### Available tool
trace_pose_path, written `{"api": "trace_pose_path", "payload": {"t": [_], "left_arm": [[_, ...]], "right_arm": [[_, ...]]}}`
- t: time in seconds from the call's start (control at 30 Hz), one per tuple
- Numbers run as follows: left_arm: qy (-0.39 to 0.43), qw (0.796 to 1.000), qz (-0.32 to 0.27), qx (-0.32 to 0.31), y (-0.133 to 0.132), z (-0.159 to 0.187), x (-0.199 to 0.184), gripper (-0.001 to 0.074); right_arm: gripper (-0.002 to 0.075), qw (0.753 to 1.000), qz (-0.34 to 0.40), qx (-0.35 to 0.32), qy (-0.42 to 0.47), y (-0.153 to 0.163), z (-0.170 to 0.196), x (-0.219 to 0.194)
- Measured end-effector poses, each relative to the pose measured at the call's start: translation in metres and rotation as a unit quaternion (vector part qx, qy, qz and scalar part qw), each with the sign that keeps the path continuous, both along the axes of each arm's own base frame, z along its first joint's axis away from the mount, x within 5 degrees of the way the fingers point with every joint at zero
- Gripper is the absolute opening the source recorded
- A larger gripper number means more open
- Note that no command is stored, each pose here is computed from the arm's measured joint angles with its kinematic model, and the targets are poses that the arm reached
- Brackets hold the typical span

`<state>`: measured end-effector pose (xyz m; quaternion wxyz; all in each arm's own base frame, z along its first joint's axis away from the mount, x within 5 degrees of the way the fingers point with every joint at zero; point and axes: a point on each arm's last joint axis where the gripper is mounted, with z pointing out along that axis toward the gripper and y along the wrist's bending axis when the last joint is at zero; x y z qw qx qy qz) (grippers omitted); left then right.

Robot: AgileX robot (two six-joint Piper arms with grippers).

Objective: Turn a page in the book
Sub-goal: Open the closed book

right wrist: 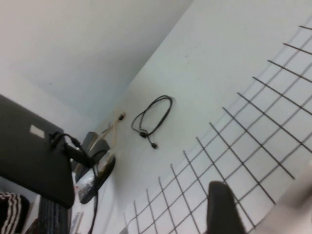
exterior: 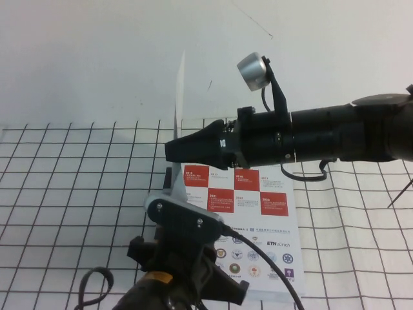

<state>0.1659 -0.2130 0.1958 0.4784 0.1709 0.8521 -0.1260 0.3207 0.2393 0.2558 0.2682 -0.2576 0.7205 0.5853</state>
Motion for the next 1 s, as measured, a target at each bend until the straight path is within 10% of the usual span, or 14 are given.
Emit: {"api": "trace_pose_path", "payload": {"t": [0.4, 0.63, 1.0], "left_arm": [[0.117, 0.983, 0.137, -0.025, 0.050, -0.018, 0.044, -0.0003], [0.196, 0.971, 0.114, -0.082, 0.067, -0.024, 0.057, -0.0003], [0.219, 0.964, 0.108, -0.108, 0.075, -0.024, 0.062, -0.0003]], "right_arm": [[0.0278, 0.994, 0.090, 0.019, -0.060, 0.005, 0.030, -0.005], [0.0040, 0.975, 0.066, -0.190, -0.095, -0.007, -0.006, 0.005], [-0.0001, 0.934, 0.045, -0.355, -0.012, -0.015, -0.107, 0.030]]}}
